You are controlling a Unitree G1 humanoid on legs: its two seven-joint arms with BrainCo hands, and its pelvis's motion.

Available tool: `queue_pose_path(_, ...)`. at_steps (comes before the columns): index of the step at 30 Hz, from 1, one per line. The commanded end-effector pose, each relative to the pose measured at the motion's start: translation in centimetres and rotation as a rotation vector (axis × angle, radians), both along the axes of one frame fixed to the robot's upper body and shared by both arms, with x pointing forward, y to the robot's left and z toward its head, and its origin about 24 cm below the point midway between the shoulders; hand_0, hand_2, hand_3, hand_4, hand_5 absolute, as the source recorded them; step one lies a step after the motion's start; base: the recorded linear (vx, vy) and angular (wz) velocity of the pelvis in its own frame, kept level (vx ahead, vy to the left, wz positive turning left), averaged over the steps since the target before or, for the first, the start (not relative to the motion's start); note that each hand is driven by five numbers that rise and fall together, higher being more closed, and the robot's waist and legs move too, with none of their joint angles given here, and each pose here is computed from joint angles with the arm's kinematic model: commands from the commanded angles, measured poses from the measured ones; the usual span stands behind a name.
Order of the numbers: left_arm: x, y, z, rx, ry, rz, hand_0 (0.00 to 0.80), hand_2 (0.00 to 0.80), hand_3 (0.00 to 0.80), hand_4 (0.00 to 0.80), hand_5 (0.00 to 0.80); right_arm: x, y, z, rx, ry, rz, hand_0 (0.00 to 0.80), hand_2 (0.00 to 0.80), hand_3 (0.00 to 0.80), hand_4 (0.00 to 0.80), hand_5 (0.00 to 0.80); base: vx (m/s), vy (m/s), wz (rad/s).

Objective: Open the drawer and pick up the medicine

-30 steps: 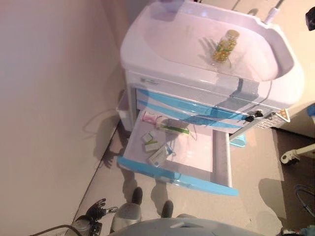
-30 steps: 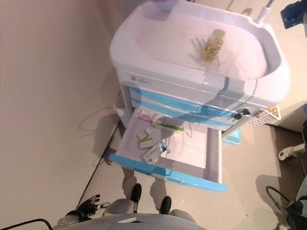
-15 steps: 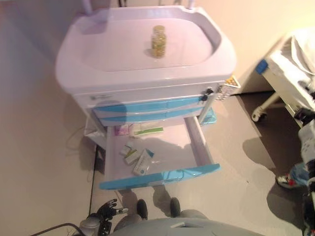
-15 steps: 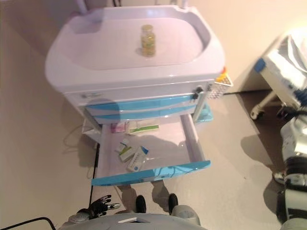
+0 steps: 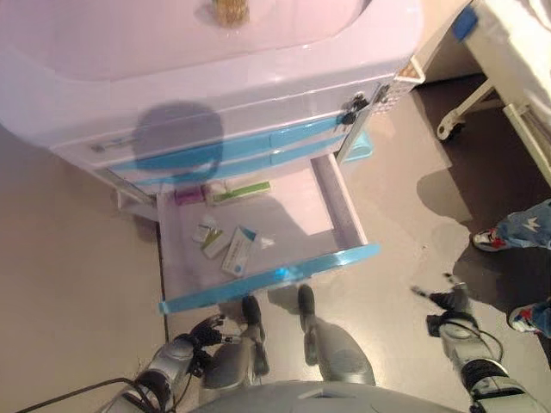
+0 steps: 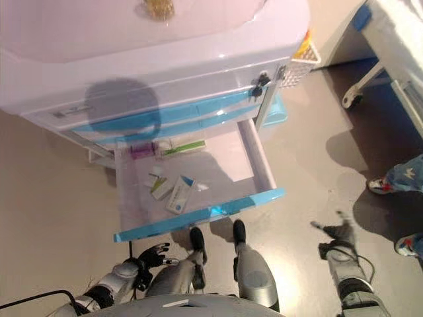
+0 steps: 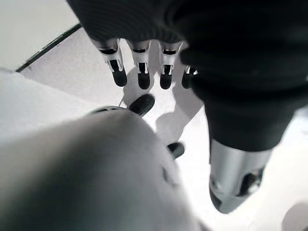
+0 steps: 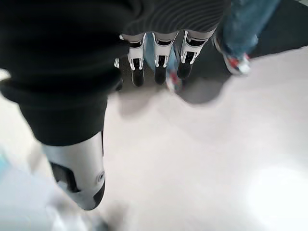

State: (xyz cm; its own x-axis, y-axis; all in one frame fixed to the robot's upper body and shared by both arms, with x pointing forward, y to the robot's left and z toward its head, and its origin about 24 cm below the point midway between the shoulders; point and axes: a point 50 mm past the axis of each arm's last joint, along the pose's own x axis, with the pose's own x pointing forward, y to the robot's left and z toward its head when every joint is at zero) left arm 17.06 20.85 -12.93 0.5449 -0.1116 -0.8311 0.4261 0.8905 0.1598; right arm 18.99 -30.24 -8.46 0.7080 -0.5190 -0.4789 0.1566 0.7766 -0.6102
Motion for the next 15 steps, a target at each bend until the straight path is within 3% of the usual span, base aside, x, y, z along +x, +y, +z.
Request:
queue_pose_path(1,2.2,-0.5,1.5,0.001,-0.083,-0.110,0.000,0.000,0.000,0.000,0.000,1.5,1.5,0.3,-0.024,0.015,0.138,0.000,0.000,0.000,0.000,0.000,-0.098,-0.064,0.06)
queue_pose_path(9,8.6,-2.3,7.4,-0.009,-0.381,-0.209,0.000,0.000,0.000,0.000,0.000,2.9,4.7,-0.1,-0.035,0.073,0.418,0.000,0.000,0.000,0.000,0.000,-0.062,-0.027,0.11)
queue_pose_path(15,12.4,-1.9,13.0,-0.008,-0.550,-0.204,0.000,0.000,0.000,0.000,0.000,3.8,5.4,1.2,-0.006,-0.025,0.460,0.000,0.000,0.000,0.000,0.000,0.037,-0.014,0.13)
